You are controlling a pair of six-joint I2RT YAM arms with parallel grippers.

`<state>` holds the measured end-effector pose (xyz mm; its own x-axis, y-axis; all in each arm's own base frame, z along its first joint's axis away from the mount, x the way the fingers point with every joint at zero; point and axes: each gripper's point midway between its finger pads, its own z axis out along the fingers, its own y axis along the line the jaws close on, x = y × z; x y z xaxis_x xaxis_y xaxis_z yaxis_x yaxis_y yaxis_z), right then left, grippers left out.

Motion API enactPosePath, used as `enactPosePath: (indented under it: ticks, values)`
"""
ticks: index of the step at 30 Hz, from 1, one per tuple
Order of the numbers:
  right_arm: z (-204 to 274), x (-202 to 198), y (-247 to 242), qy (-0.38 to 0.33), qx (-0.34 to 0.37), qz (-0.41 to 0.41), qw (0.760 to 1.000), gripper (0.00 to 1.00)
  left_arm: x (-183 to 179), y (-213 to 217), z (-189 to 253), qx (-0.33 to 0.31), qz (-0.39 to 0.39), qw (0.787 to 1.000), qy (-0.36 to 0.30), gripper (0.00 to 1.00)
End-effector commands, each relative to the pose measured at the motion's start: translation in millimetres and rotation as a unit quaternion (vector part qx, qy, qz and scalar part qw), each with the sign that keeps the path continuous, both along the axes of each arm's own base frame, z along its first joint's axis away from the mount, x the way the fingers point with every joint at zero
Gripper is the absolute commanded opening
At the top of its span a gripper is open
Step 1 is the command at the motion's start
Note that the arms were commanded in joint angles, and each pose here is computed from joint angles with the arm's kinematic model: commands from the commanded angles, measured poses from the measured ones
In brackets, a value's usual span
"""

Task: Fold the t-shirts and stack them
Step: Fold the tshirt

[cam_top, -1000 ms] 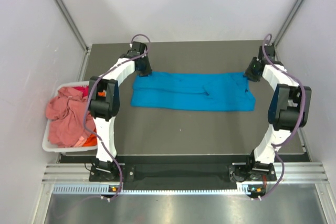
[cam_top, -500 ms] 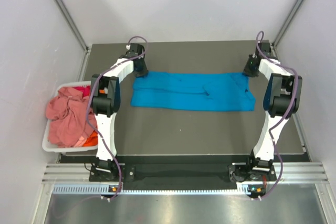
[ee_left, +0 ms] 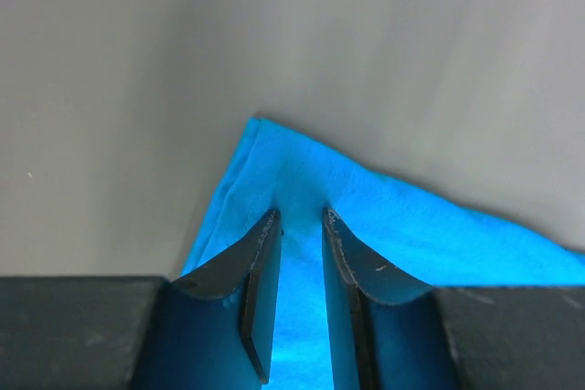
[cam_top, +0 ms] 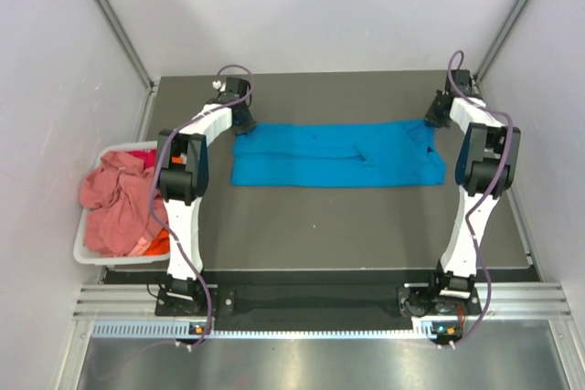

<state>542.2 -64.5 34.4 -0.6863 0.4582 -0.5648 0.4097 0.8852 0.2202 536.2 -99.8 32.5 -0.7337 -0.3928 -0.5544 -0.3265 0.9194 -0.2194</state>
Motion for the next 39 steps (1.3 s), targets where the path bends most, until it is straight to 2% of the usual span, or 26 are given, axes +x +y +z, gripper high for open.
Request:
enactPosePath:
  ticks: [1, 5, 10, 13, 15, 17, 23, 25, 27, 28, 31, 39]
  values:
    - [-7.1, 30.5, -16.6, -0.026, -0.003, -0.023, 0.999, 0.0, -16.6, 24.7, -14.5, 0.025, 0.047, 0.998, 0.028, 0.31]
    - [-8.1, 51.5, -13.5, -0.045, 0.011, -0.015, 0.999, 0.0, -10.5, 17.4, 13.4, 0.009, 0.041, 0.999, 0.004, 0.31]
    - [11.7, 91.4, -1.6, -0.108, 0.038, 0.021, 0.993, 0.0, -4.3, 5.5, 73.7, -0.01, 0.012, 0.999, -0.049, 0.32]
    - [14.5, 111.2, 3.2, -0.134, 0.056, 0.031, 0.989, 0.0, -19.7, -3.7, 86.7, -0.032, -0.012, 0.998, -0.046, 0.31]
    - [29.9, 121.2, 4.8, -0.154, 0.06, 0.036, 0.986, 0.0, -38.3, -12.7, 75.8, -0.053, -0.035, 0.998, -0.025, 0.31]
    - [42.7, 122.5, 8.7, -0.162, 0.068, 0.043, 0.983, 0.06, -52.5, -20.7, 79.3, -0.076, -0.054, 0.995, -0.019, 0.31]
    - [99.9, 95.0, 14.6, -0.169, 0.067, 0.054, 0.982, 0.27, -112.2, -15.4, 48.7, -0.065, -0.08, 0.993, 0.052, 0.33]
    - [128.3, 81.7, 14.9, -0.174, 0.063, 0.053, 0.981, 0.31, -124.1, -14.3, 50.6, -0.067, -0.083, 0.993, 0.056, 0.36]
    - [129.4, 63.8, 18.8, -0.155, 0.073, 0.052, 0.984, 0.34, -141.2, -9.4, 44.4, -0.061, -0.081, 0.993, 0.067, 0.37]
    - [149.3, 55.6, 20.7, -0.166, 0.073, 0.051, 0.982, 0.38, -145.9, -6.1, 42.3, -0.055, -0.077, 0.993, 0.069, 0.37]
    - [155.3, 28.4, 27.2, -0.153, 0.082, 0.047, 0.984, 0.43, -160.7, -2.1, 38.8, -0.052, -0.076, 0.993, 0.071, 0.38]
    - [141.8, -25.3, 35.1, -0.118, 0.089, 0.037, 0.988, 0.45, -183.6, -11.9, 21.4, -0.09, -0.085, 0.989, 0.079, 0.38]
